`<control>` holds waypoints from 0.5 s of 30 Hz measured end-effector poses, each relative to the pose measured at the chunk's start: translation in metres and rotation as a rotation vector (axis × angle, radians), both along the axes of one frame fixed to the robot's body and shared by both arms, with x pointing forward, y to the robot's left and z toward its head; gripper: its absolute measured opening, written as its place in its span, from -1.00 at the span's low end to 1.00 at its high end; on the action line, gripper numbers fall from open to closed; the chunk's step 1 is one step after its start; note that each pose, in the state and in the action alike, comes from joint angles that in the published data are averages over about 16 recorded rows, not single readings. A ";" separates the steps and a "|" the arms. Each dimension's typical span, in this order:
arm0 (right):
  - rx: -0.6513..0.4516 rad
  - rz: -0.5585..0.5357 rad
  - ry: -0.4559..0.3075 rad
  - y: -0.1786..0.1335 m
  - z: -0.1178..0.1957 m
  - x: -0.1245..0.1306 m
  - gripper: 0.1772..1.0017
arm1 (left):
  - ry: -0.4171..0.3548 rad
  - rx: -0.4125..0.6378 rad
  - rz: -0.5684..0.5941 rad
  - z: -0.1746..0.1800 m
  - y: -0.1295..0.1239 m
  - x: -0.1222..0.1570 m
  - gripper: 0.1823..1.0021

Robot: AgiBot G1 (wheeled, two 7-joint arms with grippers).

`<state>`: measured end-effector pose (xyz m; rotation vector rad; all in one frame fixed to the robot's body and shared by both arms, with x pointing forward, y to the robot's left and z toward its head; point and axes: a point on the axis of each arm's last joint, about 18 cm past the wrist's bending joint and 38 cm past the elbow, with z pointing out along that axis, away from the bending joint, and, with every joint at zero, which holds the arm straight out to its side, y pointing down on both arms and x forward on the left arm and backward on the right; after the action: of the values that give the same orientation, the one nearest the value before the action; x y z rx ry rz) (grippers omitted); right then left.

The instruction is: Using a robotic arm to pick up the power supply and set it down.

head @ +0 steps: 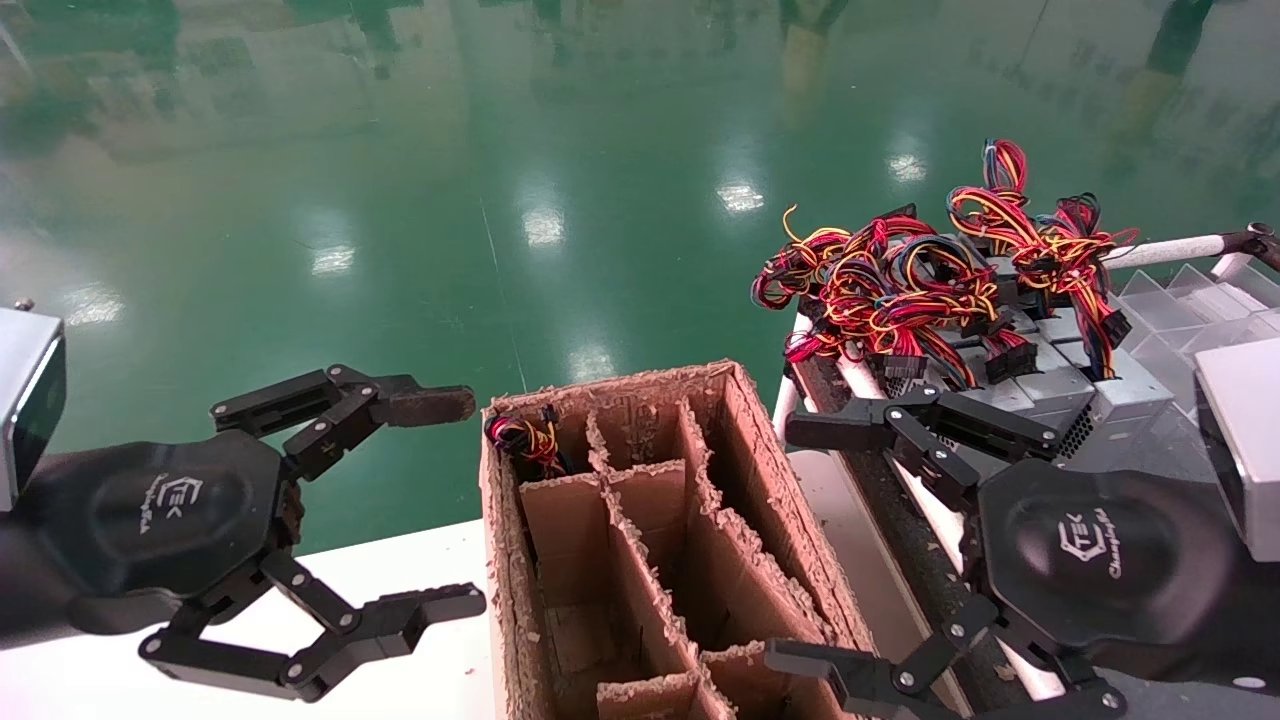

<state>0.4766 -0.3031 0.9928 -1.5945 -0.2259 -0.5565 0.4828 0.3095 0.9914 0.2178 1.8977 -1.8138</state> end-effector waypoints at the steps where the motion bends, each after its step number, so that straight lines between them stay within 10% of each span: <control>1: 0.000 0.000 0.000 0.000 0.000 0.000 1.00 | 0.000 0.000 0.000 0.000 0.000 0.000 0.96; 15: 0.000 0.000 0.000 0.000 0.000 0.000 1.00 | 0.000 0.000 0.000 0.000 0.000 0.000 0.68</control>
<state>0.4766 -0.3031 0.9928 -1.5945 -0.2258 -0.5565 0.4828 0.3095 0.9914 0.2178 1.8977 -1.8138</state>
